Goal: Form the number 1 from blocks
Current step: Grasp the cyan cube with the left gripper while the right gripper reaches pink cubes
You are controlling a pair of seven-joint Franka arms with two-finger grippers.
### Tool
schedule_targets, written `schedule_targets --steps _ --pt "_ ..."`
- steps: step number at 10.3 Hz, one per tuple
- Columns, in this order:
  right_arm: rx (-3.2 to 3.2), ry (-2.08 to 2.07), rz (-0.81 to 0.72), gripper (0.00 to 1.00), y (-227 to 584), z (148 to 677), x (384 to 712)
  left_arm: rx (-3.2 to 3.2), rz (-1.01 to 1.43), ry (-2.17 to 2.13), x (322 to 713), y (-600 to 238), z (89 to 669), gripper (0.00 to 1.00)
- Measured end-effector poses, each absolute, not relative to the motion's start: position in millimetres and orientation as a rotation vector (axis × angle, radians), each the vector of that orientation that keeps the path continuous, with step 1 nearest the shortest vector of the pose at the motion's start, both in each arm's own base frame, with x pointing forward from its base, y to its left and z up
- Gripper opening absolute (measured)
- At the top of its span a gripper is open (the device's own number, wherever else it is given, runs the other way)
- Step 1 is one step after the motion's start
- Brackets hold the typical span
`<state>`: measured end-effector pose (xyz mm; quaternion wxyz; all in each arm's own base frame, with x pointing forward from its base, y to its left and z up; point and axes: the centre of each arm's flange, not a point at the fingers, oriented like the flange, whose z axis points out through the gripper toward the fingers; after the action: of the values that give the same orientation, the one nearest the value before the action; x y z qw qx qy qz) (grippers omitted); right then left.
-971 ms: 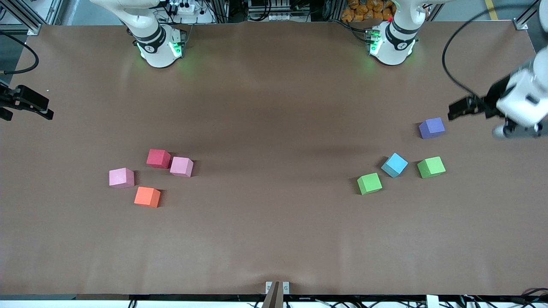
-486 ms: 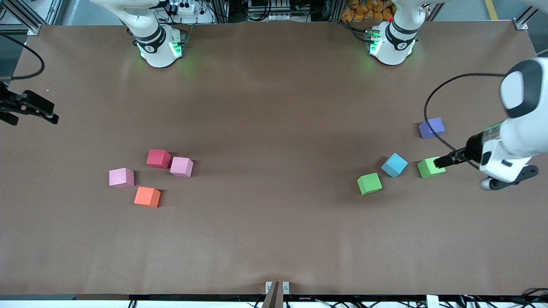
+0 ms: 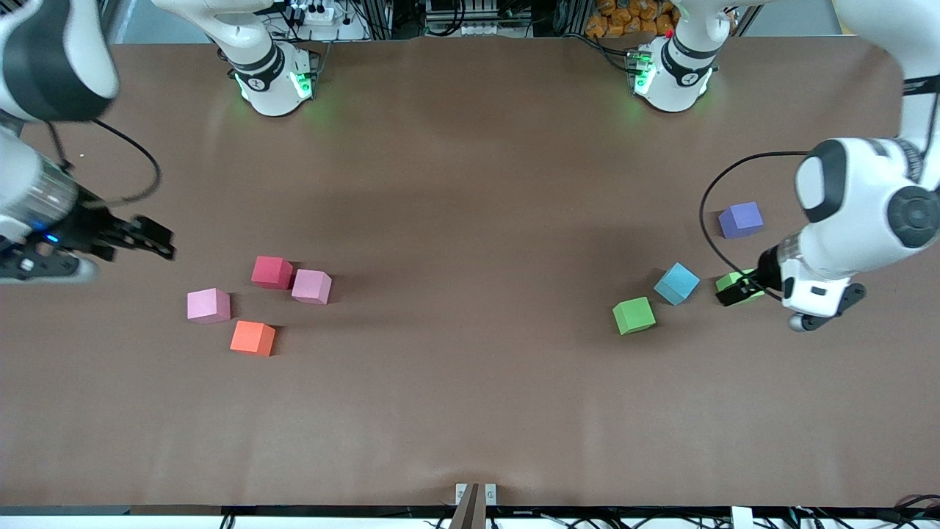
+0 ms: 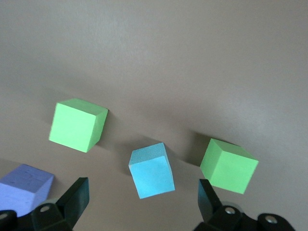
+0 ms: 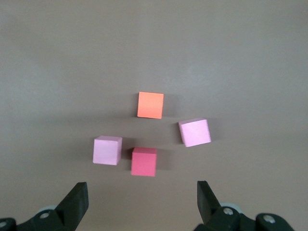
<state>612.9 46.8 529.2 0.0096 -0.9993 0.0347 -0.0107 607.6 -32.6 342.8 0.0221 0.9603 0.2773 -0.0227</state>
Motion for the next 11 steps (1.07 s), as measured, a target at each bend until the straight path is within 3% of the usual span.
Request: schedule_targets --steps 4,11 --pt "-3.049 0.26 0.056 1.0 78.9 464.9 634.7 2.956 -0.113 0.963 577.4 -46.9 281.4 1.0" --pt "-3.068 0.218 0.18 1.0 126.8 354.8 631.2 2.953 -0.191 1.053 564.5 -72.6 207.7 1.0"
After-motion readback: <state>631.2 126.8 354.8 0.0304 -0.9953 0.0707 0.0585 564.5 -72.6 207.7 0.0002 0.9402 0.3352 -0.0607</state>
